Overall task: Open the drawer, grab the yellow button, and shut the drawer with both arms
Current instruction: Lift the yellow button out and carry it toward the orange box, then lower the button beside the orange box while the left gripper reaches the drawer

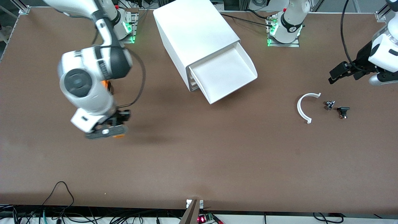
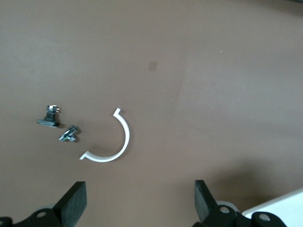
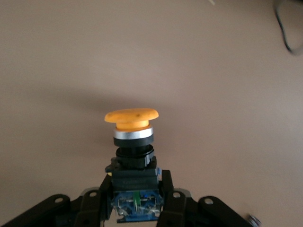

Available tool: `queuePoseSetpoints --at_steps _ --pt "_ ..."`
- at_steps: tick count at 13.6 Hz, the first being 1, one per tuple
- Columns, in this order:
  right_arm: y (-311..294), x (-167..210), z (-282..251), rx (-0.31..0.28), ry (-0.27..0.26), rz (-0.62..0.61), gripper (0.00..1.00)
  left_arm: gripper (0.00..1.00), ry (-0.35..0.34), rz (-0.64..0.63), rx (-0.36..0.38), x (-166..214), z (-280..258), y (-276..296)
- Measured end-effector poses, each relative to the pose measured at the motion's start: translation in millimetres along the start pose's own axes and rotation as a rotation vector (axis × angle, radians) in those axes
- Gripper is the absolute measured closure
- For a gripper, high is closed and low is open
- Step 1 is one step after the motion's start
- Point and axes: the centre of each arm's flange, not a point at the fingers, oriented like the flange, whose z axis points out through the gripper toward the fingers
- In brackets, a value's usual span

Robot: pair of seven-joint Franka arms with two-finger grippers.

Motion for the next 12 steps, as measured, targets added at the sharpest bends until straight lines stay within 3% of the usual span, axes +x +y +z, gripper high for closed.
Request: queuePoseSetpoints --at_steps 2,4,9,12 --pt "61 -16 38 0.016 -0.069 0.028 0.58 0.00 -0.004 -0.063 0.002 -10 27 31" --pt "85 -28 76 0.043 -0.085 0.031 0.58 0.00 0.012 -0.142 -0.004 -22 52 63" --pt "102 -70 175 0.062 0.001 -0.058 0.58 0.00 0.038 -0.253 -0.039 -39 120 102" --pt "123 -97 198 0.073 -0.020 -0.070 0.58 0.00 0.045 -0.327 -0.091 -49 165 135"
